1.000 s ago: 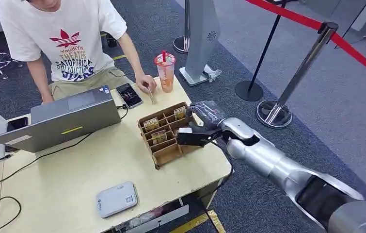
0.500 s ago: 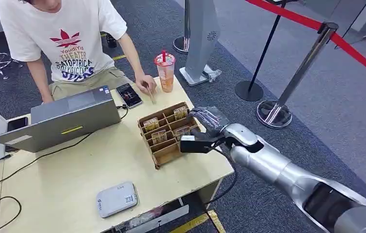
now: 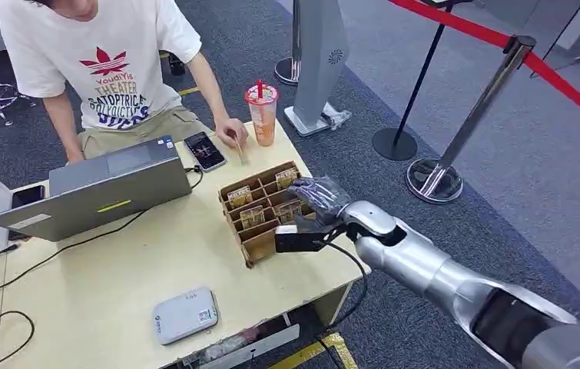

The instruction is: Pass the card to the sensor for recognition and then transmit it.

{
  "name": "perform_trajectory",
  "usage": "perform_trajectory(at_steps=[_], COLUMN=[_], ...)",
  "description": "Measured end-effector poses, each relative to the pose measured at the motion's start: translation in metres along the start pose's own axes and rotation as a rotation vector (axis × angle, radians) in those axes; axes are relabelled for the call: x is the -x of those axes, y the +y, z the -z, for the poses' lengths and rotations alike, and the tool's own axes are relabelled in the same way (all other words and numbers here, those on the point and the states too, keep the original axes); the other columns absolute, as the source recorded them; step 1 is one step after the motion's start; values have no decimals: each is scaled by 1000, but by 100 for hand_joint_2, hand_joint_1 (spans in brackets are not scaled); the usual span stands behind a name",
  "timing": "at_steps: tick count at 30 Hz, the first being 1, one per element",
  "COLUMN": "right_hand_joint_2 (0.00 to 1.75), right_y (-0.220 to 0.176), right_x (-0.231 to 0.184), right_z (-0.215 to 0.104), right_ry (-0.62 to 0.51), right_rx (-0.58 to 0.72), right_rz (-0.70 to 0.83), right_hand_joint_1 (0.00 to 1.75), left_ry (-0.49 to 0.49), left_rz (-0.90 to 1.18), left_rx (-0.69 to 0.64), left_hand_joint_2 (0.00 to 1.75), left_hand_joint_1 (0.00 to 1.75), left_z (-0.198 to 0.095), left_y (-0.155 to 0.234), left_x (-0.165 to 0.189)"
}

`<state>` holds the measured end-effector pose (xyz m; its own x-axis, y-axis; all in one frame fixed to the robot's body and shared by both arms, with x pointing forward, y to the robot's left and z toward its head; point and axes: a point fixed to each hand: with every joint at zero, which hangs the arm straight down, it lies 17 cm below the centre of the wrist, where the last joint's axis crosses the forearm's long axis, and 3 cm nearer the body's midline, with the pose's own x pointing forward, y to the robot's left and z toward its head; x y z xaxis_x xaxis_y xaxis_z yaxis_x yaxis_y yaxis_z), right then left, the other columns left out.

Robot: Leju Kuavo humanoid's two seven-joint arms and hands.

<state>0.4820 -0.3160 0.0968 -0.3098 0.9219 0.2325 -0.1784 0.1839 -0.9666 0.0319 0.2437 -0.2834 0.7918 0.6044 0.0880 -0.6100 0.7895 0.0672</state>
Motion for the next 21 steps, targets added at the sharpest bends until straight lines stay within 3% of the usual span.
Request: perform_trajectory(at_steps=[21], right_hand_joint_2=[175], right_y=[9], right_x=[-2], right_z=[8], right_ry=[15], right_rx=[-13], right_rz=[-54], right_hand_joint_1=[82], left_ry=[7], left_rz=[6], left_rx=[-5], left_hand_joint_2=[0], left_hand_joint_1=[0], left_z=[0], left_y=[1], left_x=[1])
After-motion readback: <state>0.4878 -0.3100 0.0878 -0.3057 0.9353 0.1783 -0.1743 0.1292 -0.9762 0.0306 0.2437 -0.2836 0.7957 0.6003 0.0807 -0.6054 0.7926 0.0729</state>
